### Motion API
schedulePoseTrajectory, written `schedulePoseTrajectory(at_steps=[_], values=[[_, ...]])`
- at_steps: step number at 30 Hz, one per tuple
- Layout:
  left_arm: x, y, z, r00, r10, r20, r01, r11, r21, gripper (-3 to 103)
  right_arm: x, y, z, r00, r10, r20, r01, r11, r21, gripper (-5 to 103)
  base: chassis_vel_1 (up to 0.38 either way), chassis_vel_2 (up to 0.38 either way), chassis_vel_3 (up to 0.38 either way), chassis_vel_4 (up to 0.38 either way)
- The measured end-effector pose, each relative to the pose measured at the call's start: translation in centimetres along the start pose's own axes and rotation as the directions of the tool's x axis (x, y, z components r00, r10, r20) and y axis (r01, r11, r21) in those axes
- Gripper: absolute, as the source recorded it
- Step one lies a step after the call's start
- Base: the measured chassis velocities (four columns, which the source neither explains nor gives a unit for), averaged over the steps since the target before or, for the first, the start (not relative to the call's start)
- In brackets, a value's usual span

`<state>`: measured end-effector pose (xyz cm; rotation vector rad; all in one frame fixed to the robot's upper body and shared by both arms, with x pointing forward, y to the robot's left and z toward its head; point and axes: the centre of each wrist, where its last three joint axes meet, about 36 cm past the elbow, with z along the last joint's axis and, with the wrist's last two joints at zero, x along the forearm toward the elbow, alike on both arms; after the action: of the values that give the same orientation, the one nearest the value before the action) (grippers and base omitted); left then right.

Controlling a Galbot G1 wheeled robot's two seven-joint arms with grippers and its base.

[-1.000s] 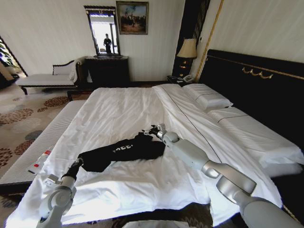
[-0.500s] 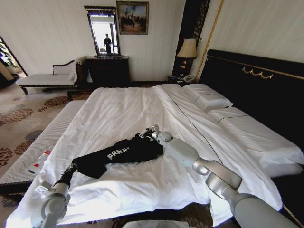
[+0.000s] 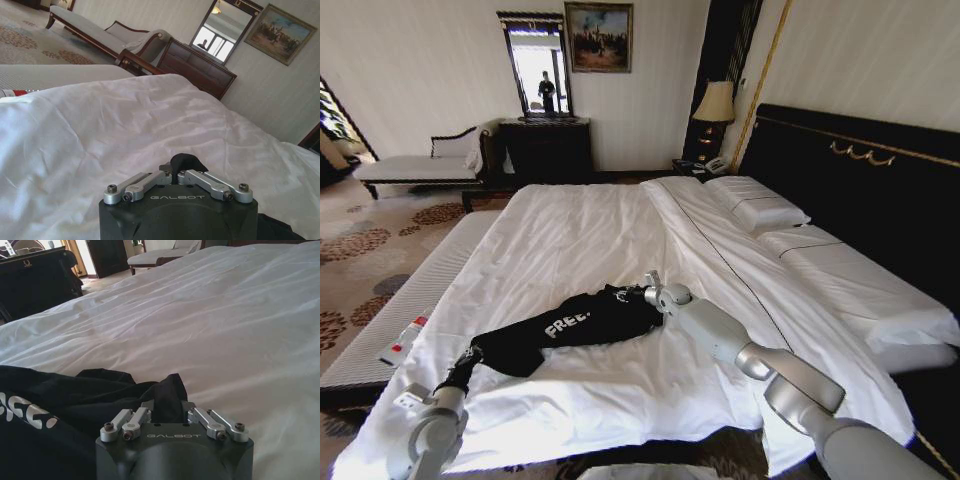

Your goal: Fold the clothes on the bed.

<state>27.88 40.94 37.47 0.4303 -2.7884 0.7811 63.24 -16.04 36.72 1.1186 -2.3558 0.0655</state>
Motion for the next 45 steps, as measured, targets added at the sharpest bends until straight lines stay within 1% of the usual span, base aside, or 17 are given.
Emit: schedulePoseTrajectory(at_steps=[2, 4, 6, 8, 9, 16, 27, 31, 32, 35, 36, 37, 40, 42, 43, 44, 45], values=[[-0.1, 0.0, 0.0, 1.000, -0.003, -0.001, 0.003, 1.000, -0.001, 0, 0.4, -0.1, 0.3, 1.000, -0.009, 0.009, 0.009, 1.000, 0.004, 24, 0.000, 0.000, 0.000, 0.000], [-0.3, 0.1, 0.0, 1.000, -0.006, -0.001, 0.006, 1.000, -0.003, 0, 2.0, -0.6, 1.2, 0.999, -0.041, 0.028, 0.041, 0.999, 0.013, 13, 0.000, 0.000, 0.000, 0.000], [-0.3, 0.1, 0.0, 1.000, -0.007, -0.001, 0.007, 1.000, -0.004, 0, 2.6, -0.7, 1.6, 0.998, -0.056, 0.034, 0.055, 0.998, 0.018, 13, 0.000, 0.000, 0.000, 0.000], [-0.4, 0.3, -0.2, 1.000, -0.009, 0.001, 0.009, 1.000, -0.005, 0, 4.8, -1.3, 2.7, 0.994, -0.096, 0.050, 0.094, 0.995, 0.038, 3, 0.000, 0.000, 0.000, 0.000], [-0.6, 0.5, -0.4, 1.000, -0.011, 0.003, 0.011, 1.000, -0.004, 0, 6.7, -1.2, 3.8, 0.986, -0.155, 0.064, 0.151, 0.987, 0.059, 2, 0.000, 0.000, 0.000, 0.000], [-0.9, 0.6, -0.5, 1.000, -0.012, 0.005, 0.012, 1.000, 0.001, 0, 10.3, 0.5, 7.3, 0.954, -0.294, 0.054, 0.285, 0.950, 0.130, 1, 0.000, 0.000, 0.000, 0.000], [-0.8, 0.3, -1.0, 1.000, -0.005, 0.011, 0.005, 1.000, -0.006, 0, 11.2, 0.8, 10.2, 0.960, -0.276, 0.049, 0.267, 0.954, 0.134, -1, 0.000, 0.000, 0.000, 0.000], [-0.6, 0.5, -0.9, 1.000, -0.011, 0.007, 0.011, 1.000, -0.006, 0, 11.6, 0.5, 8.9, 0.948, -0.283, 0.148, 0.266, 0.956, 0.123, 21, 0.000, 0.000, 0.000, 0.000], [-0.6, 0.5, -0.9, 1.000, -0.011, 0.007, 0.011, 1.000, -0.006, 0, 11.6, 0.5, 8.9, 0.948, -0.283, 0.148, 0.266, 0.956, 0.123, 21, 0.000, 0.000, 0.000, 0.000], [-0.5, 0.5, -0.6, 1.000, -0.015, 0.005, 0.015, 1.000, -0.003, 0, 11.4, -0.5, 5.8, 0.928, -0.263, 0.264, 0.248, 0.965, 0.088, 32, 0.000, 0.000, 0.000, 0.000], [-0.5, 0.5, -0.6, 1.000, -0.015, 0.005, 0.015, 1.000, -0.003, 0, 11.4, -0.5, 5.8, 0.928, -0.263, 0.264, 0.248, 0.965, 0.088, 32, 0.000, 0.000, 0.000, 0.000], [-0.4, 0.5, -0.5, 1.000, -0.016, 0.004, 0.016, 1.000, -0.003, 0, 11.1, -0.9, 4.8, 0.930, -0.242, 0.277, 0.230, 0.970, 0.077, 37, 0.000, 0.000, 0.000, 0.000], [-0.4, 0.4, -0.4, 1.000, -0.015, 0.005, 0.015, 1.000, -0.001, 0, 9.6, -1.2, 3.1, 0.958, -0.195, 0.210, 0.180, 0.980, 0.089, 54, 0.000, 0.000, 0.000, 0.000], [-0.4, 0.4, -0.4, 1.000, -0.015, 0.005, 0.015, 1.000, -0.001, 0, 9.1, -1.1, 2.9, 0.965, -0.189, 0.182, 0.172, 0.980, 0.104, 54, 0.000, 0.000, 0.000, 0.000], [-0.3, 0.3, -0.3, 1.000, -0.016, 0.005, 0.016, 1.000, 0.000, 0, 8.0, -0.8, 2.8, 0.973, -0.190, 0.127, 0.174, 0.976, 0.128, 59, 0.000, 0.000, 0.000, 0.000], [-0.3, 0.3, -0.3, 1.000, -0.017, 0.005, 0.017, 1.000, 0.000, 0, 7.2, -0.5, 2.7, 0.977, -0.194, 0.087, 0.181, 0.973, 0.142, 59, 0.000, 0.000, 0.000, 0.000], [-0.3, 0.3, -0.2, 1.000, -0.017, 0.005, 0.017, 1.000, 0.000, 0, 6.3, -0.1, 2.6, 0.979, -0.199, 0.053, 0.189, 0.969, 0.160, 70, 0.000, 0.000, 0.000, 0.000]])
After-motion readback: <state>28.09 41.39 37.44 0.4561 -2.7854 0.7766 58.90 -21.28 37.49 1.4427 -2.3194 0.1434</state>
